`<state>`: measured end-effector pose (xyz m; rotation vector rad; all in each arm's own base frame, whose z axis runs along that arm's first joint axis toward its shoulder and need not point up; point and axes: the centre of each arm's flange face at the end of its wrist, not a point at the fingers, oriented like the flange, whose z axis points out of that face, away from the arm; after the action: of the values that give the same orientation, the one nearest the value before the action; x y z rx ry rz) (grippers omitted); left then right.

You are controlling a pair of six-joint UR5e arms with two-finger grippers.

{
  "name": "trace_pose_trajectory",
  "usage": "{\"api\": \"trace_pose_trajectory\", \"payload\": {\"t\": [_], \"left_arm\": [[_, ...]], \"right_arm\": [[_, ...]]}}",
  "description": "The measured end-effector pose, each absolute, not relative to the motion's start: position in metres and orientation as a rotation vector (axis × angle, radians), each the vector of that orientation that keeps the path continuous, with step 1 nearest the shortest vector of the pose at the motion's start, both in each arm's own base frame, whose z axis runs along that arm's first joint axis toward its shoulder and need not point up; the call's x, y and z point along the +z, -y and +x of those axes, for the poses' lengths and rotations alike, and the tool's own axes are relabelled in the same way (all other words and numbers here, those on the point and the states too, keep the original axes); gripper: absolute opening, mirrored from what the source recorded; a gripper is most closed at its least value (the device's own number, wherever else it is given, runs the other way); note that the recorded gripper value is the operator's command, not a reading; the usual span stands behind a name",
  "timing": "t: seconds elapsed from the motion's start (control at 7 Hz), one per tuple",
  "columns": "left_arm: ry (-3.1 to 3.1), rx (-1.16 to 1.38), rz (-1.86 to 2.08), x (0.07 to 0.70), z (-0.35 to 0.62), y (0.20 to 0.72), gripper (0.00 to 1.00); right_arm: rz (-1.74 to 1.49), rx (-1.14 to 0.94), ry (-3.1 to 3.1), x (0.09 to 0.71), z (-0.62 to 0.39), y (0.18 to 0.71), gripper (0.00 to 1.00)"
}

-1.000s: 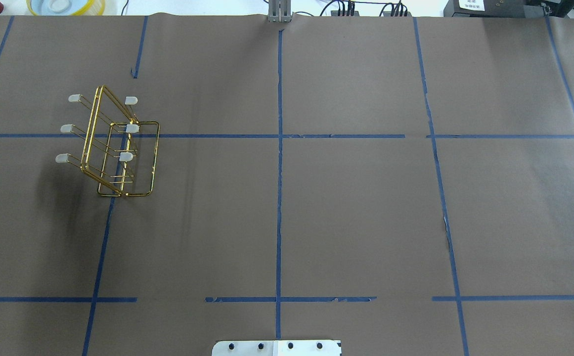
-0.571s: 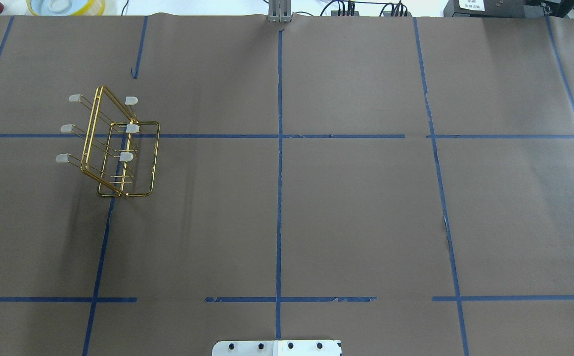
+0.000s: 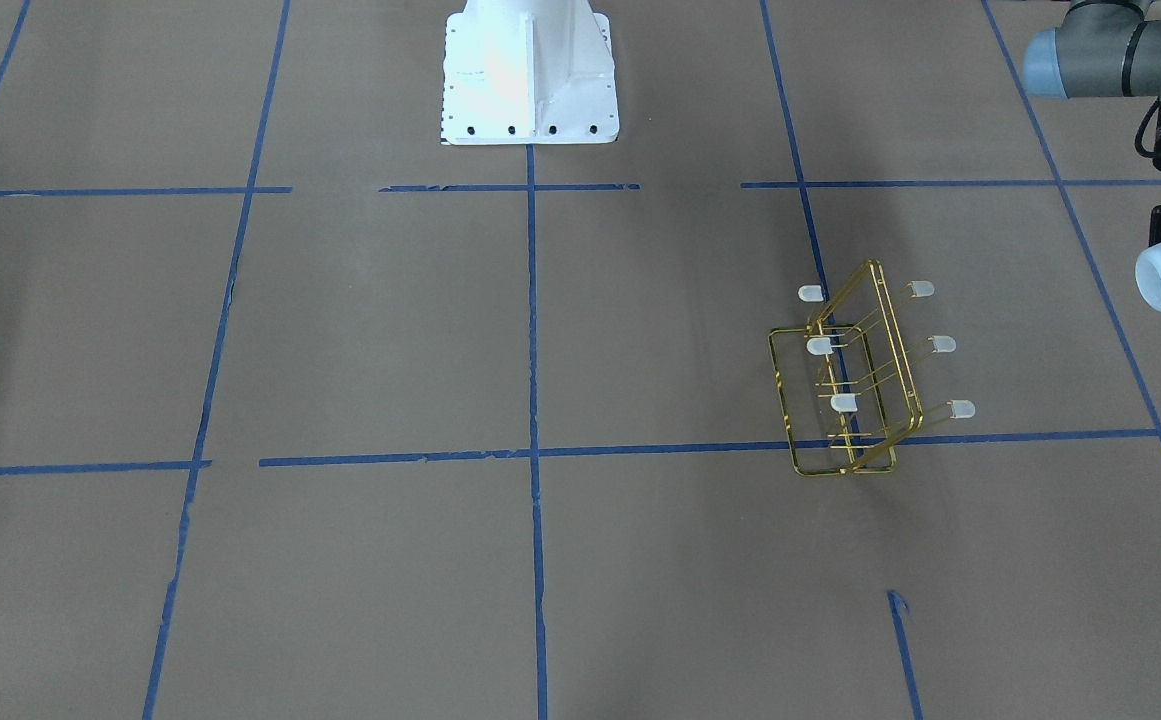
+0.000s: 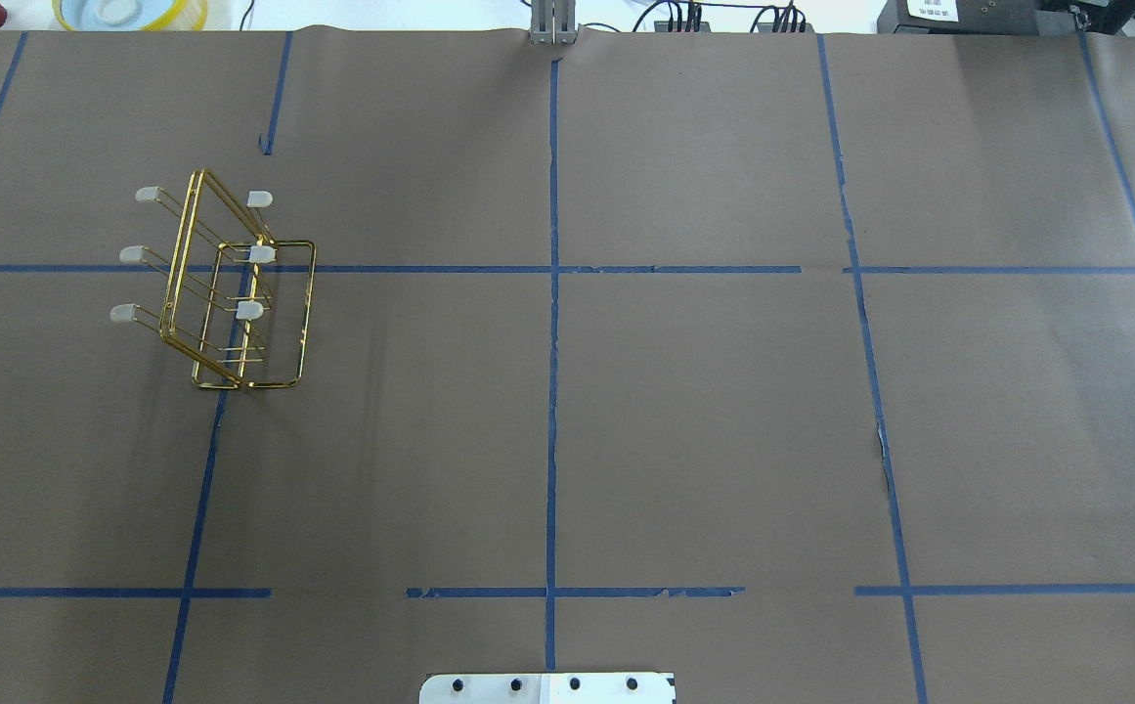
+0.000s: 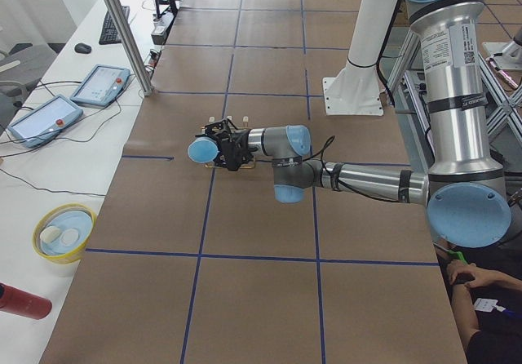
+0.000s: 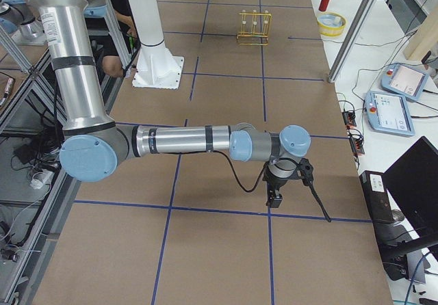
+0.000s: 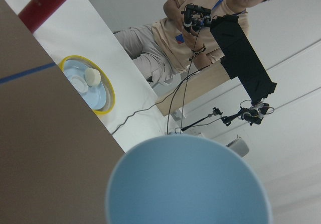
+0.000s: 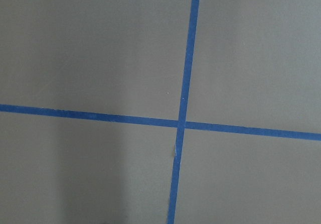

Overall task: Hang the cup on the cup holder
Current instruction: 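Raise and rotate the held cup with the left gripper, tilting it sideways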

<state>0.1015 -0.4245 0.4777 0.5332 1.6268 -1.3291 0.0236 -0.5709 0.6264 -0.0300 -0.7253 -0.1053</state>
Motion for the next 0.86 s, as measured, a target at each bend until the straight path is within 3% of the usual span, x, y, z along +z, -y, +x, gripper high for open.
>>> {"api": "trace_pose_trajectory", "payload": {"t": [0.86], "left_arm": [[-2.218,-1.773,-0.204,0.461,0.111,0.400,0.00]], "right_arm": [[-0.031,-0.105,0.725,0.626,0.024,0.571,1.00]]}}
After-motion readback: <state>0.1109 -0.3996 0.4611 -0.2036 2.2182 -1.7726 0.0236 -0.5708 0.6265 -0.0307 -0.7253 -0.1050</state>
